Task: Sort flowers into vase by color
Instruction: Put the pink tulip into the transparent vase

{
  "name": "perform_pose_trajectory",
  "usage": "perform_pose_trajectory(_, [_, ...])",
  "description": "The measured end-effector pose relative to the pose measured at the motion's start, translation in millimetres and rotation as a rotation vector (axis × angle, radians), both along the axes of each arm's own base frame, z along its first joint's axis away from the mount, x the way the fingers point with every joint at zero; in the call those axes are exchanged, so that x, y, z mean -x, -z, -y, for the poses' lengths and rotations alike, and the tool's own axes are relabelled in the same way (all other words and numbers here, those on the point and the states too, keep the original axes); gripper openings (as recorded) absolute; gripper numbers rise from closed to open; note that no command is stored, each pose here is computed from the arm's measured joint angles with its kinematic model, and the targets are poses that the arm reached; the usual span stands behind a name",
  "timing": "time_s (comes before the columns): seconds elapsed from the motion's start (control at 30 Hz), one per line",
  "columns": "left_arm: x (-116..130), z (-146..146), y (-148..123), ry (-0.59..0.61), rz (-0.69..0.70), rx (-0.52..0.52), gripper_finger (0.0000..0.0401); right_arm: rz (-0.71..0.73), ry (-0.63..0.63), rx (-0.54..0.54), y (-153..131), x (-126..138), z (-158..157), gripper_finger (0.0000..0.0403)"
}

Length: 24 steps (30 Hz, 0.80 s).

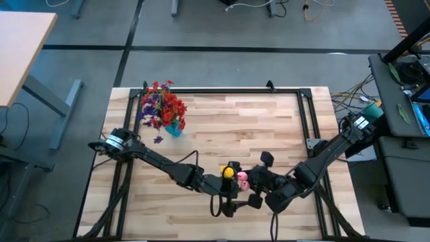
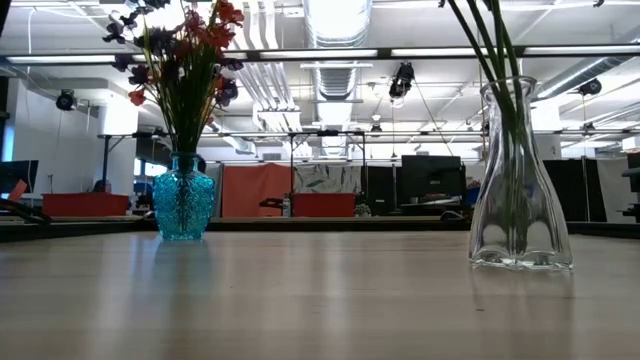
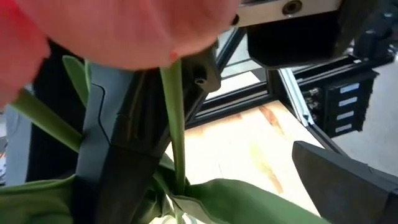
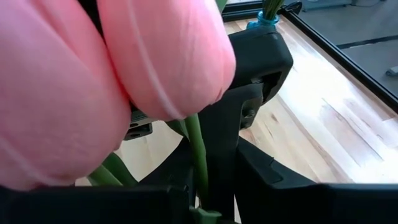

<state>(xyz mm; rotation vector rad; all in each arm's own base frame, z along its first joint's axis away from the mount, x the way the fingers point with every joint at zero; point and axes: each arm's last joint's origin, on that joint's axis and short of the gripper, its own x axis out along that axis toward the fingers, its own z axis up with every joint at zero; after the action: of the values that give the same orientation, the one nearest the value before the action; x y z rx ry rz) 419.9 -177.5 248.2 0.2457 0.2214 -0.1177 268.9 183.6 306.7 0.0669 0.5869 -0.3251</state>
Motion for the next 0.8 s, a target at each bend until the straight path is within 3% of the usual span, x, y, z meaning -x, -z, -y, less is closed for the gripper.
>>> perform_pose_trajectory(0.23, [-2.9,3.1,12.3,0.075,-0.03,-0.07,0.0399,-0.003,-0.017,0.024,-0.1,0.5,-0.9,0.0065])
perform_pose_trajectory(0.43, [-3.1,3.5,13.2,0.081,-0.037,-0.029,0.0399,-0.011,0.011,0.022,1.2,0.3,2.5,0.0065])
perform_pose_trajectory(0.6, [-2.2,2.2,14.8,-0.035,-0.055,0.034,0.0399,-0.029,-0.007,-0.009,4.6,-0.6,2.8,0.0065])
perform_pose_trajectory(0.8, [-3.6,-0.5,14.5,0.003,-0.06,0.045,0.0399,-0.023,-0.009,0.004,5.0,-0.9,2.5,0.0069])
